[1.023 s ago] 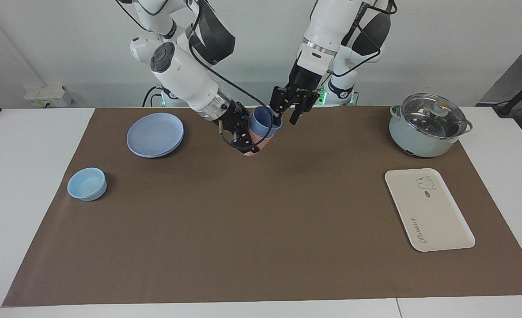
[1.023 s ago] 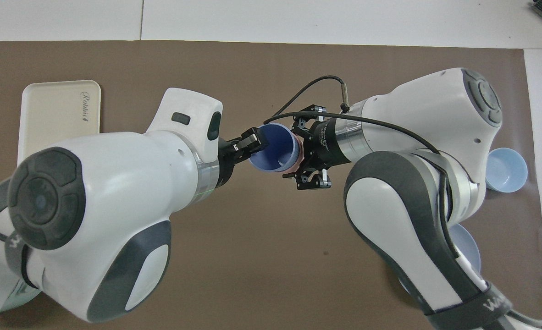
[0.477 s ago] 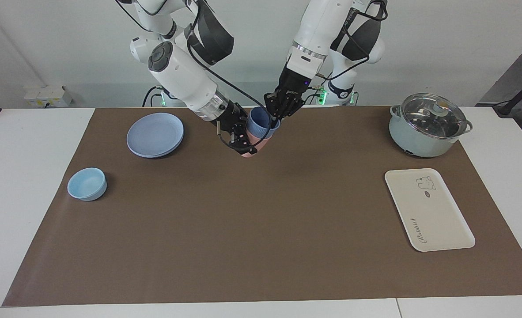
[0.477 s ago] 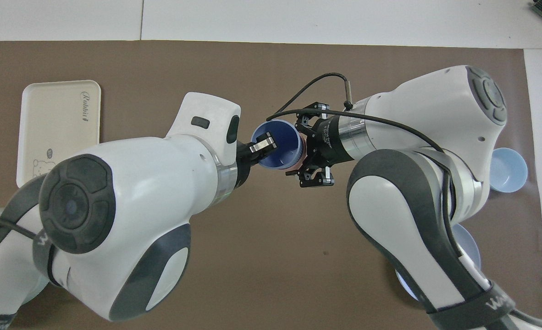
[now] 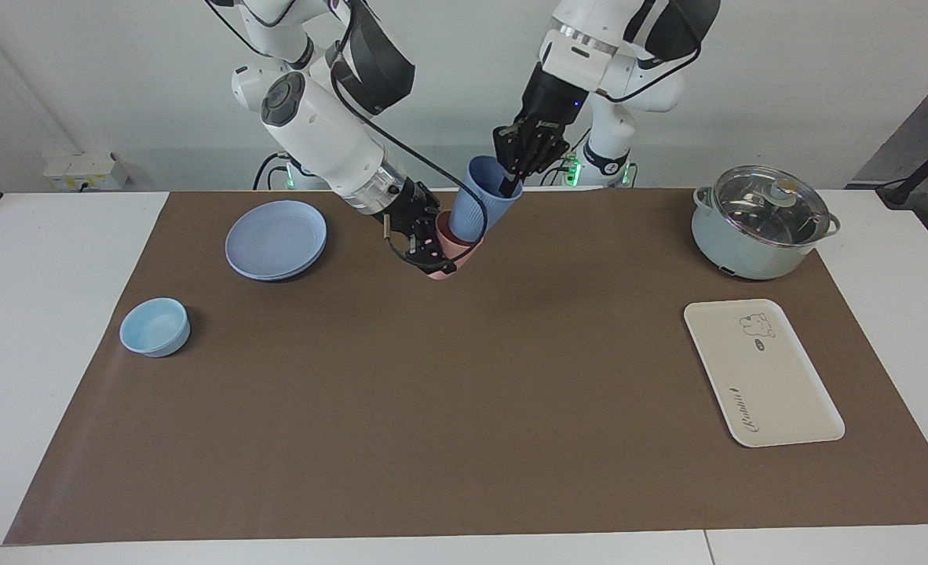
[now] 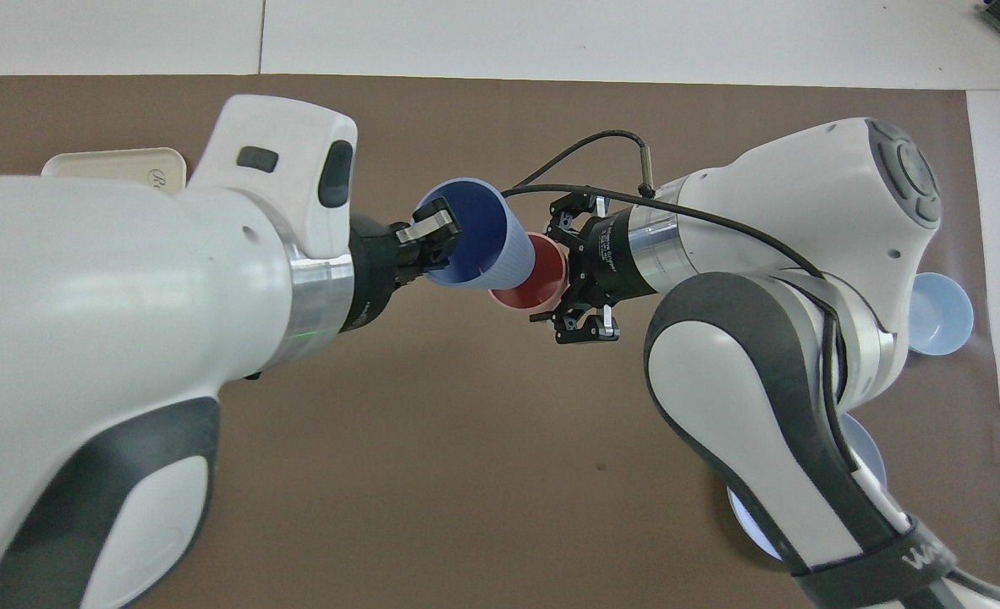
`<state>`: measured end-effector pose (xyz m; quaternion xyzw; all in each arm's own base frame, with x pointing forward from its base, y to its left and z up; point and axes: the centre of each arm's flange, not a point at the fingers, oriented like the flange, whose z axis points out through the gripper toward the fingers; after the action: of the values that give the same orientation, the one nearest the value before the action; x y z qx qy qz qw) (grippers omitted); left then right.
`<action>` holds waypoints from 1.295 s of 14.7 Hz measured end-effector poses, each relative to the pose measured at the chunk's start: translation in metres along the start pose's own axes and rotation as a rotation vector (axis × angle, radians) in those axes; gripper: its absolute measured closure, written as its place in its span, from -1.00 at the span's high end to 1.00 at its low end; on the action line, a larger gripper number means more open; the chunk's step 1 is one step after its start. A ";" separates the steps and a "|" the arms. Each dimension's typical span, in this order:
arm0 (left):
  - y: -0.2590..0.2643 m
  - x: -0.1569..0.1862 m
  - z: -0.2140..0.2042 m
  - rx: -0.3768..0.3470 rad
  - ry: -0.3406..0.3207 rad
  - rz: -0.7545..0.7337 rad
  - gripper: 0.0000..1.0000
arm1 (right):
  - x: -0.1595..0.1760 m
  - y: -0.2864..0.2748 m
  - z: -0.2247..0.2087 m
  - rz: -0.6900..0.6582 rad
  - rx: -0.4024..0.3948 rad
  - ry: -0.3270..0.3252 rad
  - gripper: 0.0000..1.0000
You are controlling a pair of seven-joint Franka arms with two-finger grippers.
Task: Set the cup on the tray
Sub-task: 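Pull the blue cup out with the left gripper while the right gripper holds, then lower the blue cup onto the tray while the right gripper withdraws, then set the red cup down with the right gripper and open it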
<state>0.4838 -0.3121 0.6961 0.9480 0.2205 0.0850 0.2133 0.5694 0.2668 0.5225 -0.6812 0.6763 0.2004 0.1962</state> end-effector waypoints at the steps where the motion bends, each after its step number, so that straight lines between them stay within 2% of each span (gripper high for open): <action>1: -0.008 0.014 -0.014 0.007 0.009 -0.024 -0.90 | 0.004 -0.002 -0.001 0.007 0.001 0.001 0.59; 4: -0.045 0.065 -0.029 0.035 0.044 -0.043 -0.90 | 0.021 -0.009 -0.010 0.030 0.012 0.003 0.59; 6: -0.097 0.113 -0.024 0.087 0.056 -0.001 -0.90 | 0.045 -0.017 -0.019 0.061 0.022 -0.016 0.59; 9: -0.222 0.194 -0.003 0.165 0.079 0.084 -0.90 | 0.111 -0.029 -0.040 0.086 0.002 -0.060 0.59; 12: -0.335 0.249 0.025 0.215 0.104 0.148 -0.90 | 0.181 -0.032 -0.061 0.071 -0.006 -0.101 0.59; 15: -0.401 0.287 0.075 0.240 0.119 0.154 -0.90 | 0.245 -0.024 -0.069 0.023 -0.011 -0.128 0.59; 17: -0.436 0.299 0.097 0.255 0.126 0.168 -0.90 | 0.279 -0.018 -0.068 -0.005 -0.011 -0.136 0.59; 19: -0.462 0.304 0.113 0.267 0.124 0.179 -0.90 | 0.309 -0.015 -0.058 -0.015 -0.003 -0.175 0.59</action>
<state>0.6062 0.1590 0.4112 0.9766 0.1572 0.1321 0.0632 0.5868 -0.0244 0.4048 -0.6663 0.6512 0.2588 0.2548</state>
